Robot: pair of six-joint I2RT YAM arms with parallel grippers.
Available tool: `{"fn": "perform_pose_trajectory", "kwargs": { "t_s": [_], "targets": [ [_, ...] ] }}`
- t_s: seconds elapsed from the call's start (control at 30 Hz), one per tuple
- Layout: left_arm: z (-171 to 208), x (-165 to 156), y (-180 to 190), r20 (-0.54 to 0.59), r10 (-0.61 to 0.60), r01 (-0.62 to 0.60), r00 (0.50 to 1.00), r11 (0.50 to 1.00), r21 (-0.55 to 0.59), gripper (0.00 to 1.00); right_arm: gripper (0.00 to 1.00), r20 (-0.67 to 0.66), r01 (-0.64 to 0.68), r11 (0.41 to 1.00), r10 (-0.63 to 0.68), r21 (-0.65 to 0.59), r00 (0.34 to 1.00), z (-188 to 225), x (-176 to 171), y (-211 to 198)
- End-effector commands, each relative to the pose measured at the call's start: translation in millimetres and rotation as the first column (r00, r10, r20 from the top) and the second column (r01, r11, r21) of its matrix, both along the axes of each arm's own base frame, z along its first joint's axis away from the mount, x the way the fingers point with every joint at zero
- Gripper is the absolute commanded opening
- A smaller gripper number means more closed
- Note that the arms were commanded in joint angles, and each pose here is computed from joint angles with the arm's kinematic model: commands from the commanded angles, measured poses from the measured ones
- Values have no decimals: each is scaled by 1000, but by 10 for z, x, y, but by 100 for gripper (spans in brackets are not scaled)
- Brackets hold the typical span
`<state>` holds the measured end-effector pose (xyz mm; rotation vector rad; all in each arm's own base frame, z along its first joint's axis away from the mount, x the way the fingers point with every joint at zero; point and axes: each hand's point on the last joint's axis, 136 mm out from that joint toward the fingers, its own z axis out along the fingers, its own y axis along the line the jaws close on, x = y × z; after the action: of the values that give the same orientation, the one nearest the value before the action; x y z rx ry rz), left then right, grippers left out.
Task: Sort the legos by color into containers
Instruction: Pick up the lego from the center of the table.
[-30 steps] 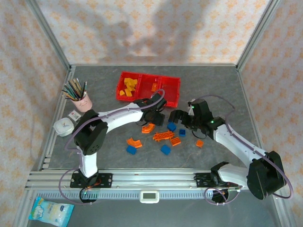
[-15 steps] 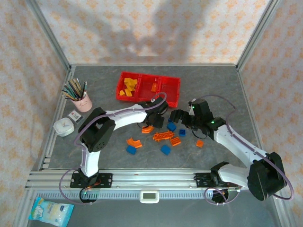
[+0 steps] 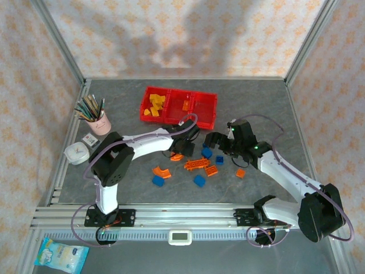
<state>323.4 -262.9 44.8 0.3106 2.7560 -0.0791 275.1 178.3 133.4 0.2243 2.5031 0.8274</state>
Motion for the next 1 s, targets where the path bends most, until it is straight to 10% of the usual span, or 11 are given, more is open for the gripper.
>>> {"fn": "perform_pose_trajectory", "kwargs": {
  "t_s": [0.0,0.97],
  "targets": [
    [171,-22,-9,24,7,-6,1000,999,-34,70,100,15,14,1000,-14,-8,1000,54,51,-2],
    [-246,-15,39,-46,-148,153,988,983,107,70,100,-6,13,1000,-13,-27,1000,-30,39,-18]
  ]
}}
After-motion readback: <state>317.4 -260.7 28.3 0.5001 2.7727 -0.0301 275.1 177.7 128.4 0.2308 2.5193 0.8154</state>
